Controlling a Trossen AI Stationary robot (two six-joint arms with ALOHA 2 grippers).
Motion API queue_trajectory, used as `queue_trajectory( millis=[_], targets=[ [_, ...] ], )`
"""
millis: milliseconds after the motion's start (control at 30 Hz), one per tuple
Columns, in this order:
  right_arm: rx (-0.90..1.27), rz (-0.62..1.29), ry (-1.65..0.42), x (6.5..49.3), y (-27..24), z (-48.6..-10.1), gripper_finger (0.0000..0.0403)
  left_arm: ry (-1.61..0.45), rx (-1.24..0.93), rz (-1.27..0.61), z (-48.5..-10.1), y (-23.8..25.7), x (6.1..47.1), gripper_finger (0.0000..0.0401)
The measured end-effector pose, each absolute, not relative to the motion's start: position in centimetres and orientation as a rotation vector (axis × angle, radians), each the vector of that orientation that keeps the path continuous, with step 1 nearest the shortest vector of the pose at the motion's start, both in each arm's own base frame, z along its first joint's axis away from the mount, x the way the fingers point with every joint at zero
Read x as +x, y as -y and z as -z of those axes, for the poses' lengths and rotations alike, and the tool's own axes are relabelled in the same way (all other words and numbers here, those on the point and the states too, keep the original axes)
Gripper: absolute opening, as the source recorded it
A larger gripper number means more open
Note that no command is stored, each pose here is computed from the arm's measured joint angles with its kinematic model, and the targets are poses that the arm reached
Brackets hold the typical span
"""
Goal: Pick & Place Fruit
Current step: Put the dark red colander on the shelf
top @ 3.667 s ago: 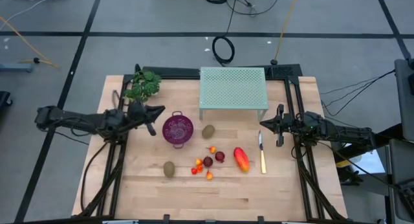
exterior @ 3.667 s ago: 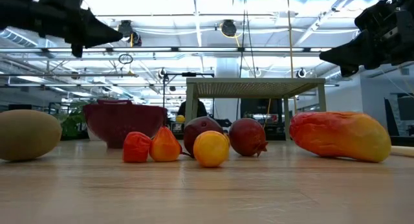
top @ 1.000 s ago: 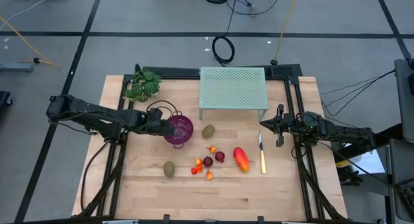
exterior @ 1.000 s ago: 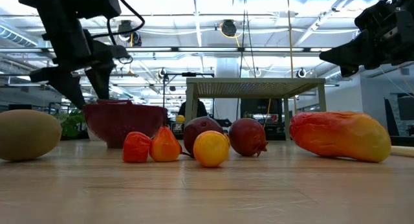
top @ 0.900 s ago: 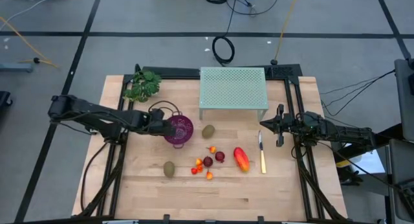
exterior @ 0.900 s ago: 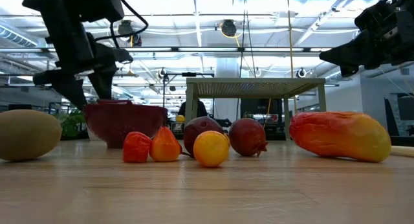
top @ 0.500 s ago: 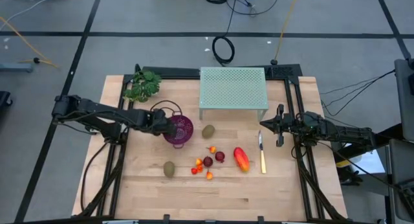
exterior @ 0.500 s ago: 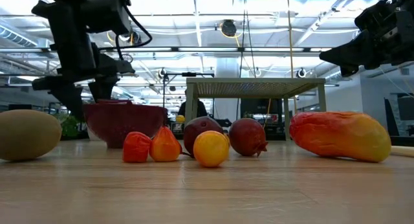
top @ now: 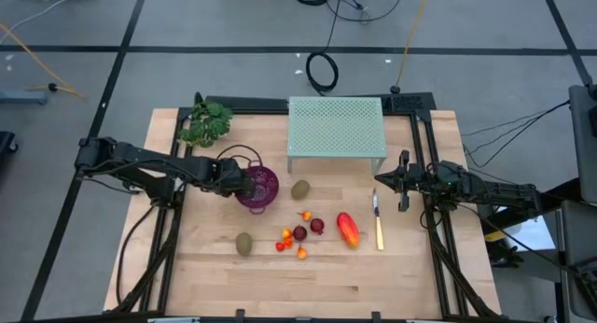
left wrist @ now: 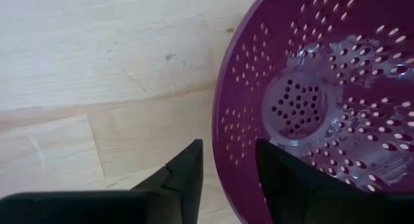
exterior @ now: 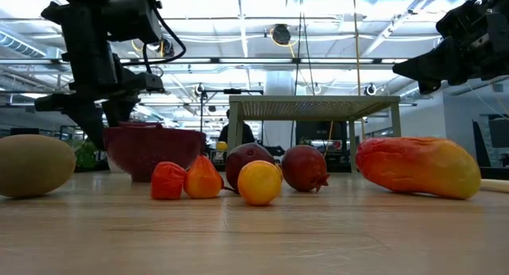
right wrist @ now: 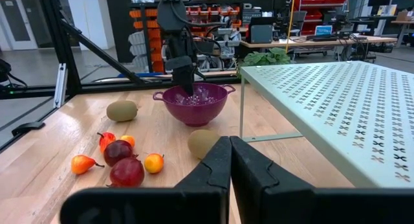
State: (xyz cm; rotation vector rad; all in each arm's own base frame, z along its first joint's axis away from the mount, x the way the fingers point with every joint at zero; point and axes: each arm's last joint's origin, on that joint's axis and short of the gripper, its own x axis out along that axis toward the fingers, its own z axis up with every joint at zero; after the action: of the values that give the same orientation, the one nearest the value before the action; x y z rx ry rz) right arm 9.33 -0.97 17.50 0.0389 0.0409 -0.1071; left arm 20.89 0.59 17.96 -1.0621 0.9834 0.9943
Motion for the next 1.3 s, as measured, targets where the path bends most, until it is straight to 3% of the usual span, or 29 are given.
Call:
queue_trajectory(
  millis=[267, 500, 933, 1300],
  targets=[
    [0.039, 0.107, -0.041, 9.3, 1.0, -17.5, 0.0, -0.992, -1.053, -0.992, -18.0, -0.6, 20.8, 0.0081],
    [0.039, 0.107, -0.04, 9.3, 1.0, -17.5, 0.0, -1.004, -1.048, -1.003, -17.9, -0.6, 20.7, 0.001],
    [0.039, 0.107, -0.041, 9.3, 1.0, -17.5, 0.0, -0.992, -1.062, -0.941, -19.0, -0.5, 20.4, 0.0002],
    [0.039, 0.107, -0.04, 9.3, 1.0, -17.5, 0.0, -0.855, -1.008, -0.78, -26.9, -1.7, 20.3, 0.0001]
  ],
)
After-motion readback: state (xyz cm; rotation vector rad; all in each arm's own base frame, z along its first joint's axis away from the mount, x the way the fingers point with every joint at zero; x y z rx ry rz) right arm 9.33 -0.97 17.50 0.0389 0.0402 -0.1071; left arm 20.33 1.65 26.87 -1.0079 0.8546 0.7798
